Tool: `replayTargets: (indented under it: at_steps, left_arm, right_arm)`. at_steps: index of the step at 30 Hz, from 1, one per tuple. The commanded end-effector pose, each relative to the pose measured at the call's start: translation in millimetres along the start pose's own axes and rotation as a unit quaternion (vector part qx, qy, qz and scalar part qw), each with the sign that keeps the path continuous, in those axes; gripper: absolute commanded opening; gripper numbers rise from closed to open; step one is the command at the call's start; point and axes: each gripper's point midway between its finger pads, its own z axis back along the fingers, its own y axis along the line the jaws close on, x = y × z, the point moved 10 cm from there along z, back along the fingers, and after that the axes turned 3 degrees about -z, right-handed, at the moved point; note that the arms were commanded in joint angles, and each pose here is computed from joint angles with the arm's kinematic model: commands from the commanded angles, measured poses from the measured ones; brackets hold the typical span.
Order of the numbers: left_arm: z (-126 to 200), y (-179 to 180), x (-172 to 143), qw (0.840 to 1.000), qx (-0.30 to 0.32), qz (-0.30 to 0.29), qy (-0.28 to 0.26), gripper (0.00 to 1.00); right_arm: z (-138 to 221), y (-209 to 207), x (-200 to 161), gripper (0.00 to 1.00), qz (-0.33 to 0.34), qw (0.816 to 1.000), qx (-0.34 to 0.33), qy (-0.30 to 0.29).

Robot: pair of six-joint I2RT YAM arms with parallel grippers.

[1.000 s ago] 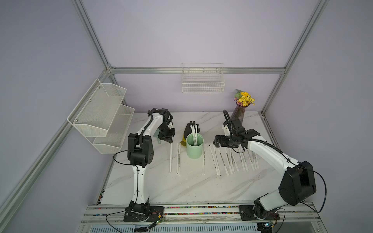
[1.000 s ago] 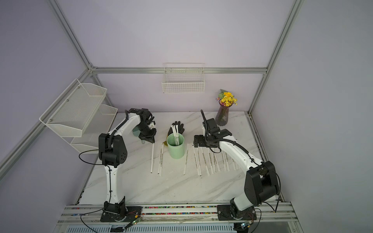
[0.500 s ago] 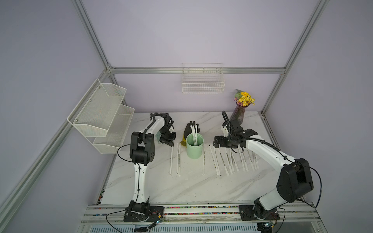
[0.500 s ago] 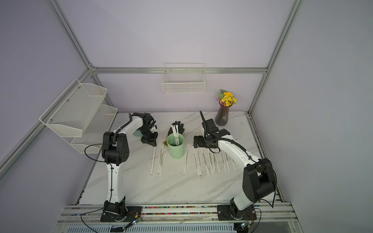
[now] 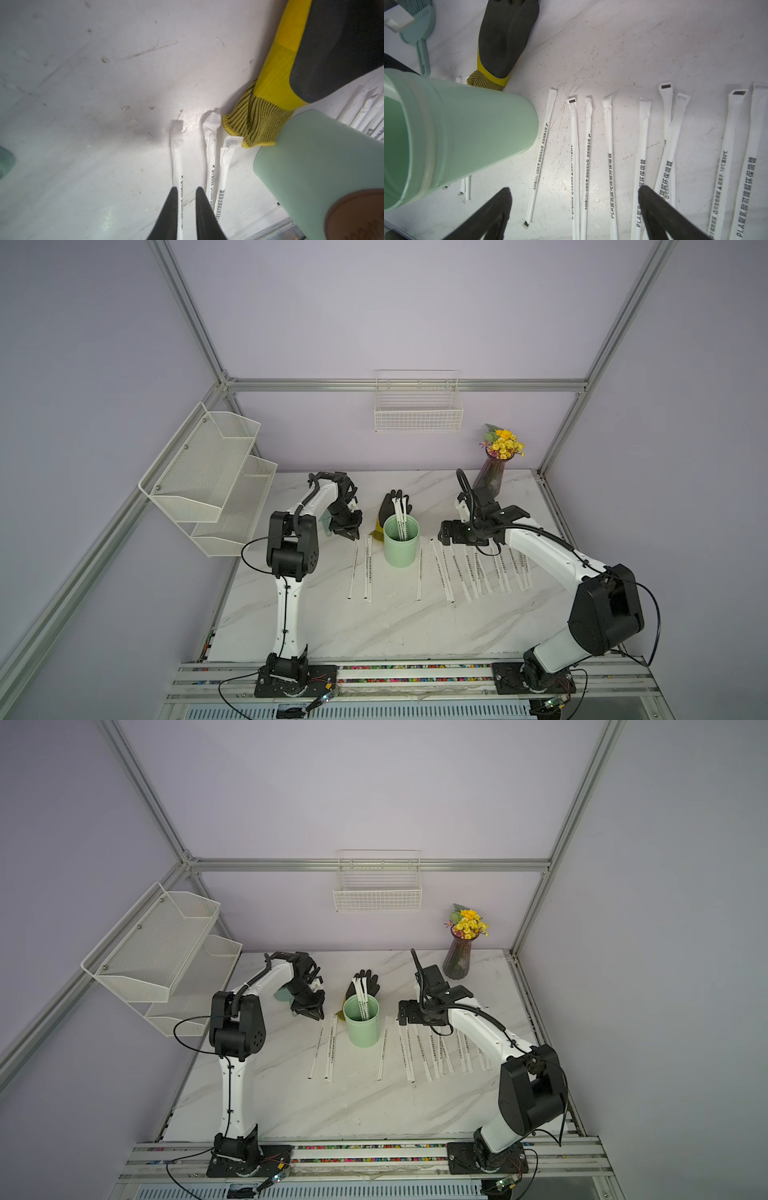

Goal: Take the straws out of the storage container
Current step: Place the straw at the center of the board, then pick up the straw from the container.

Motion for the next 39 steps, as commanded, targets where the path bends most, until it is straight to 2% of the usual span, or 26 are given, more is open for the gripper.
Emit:
replayTargets:
  at_steps: [1,4,9,14,17,20,23,39]
  left_arm:
    - [16,-1,-2,1.000,-0.004,0.004,-0.022,0.19]
    - [44,-9,-8,0.998,-0.002,0.000,-0.063,0.21]
    - [108,-28,-34,0.985,-0.011,-0.025,-0.172,0.28]
    - [155,-60,-75,0.948,-0.076,-0.064,-0.301,0.35]
    - [161,-79,-94,0.929,-0.098,-0.095,-0.343,0.38]
    - [154,-98,-99,0.921,-0.100,-0.128,-0.355,0.38]
    - [145,-112,-98,0.919,-0.103,-0.149,-0.350,0.37]
    - [114,-141,-66,0.925,-0.091,-0.167,-0.327,0.35]
  right_arm:
    - [0,0,1,0.97,0.004,1.000,0.004,-0.001]
    - [2,-1,0,0.97,0.003,1.000,0.003,-0.005]
    - [11,0,0,0.97,-0.001,1.000,0.005,-0.022]
    - [17,0,3,0.97,-0.007,0.999,0.004,-0.034]
    - [18,-1,3,0.97,-0.011,0.999,0.001,-0.038]
    - [20,0,5,0.97,-0.013,0.999,0.004,-0.042]
    - [22,1,6,0.97,-0.015,0.999,0.003,-0.046]
    - [23,-4,1,0.97,-0.021,0.999,0.002,-0.041]
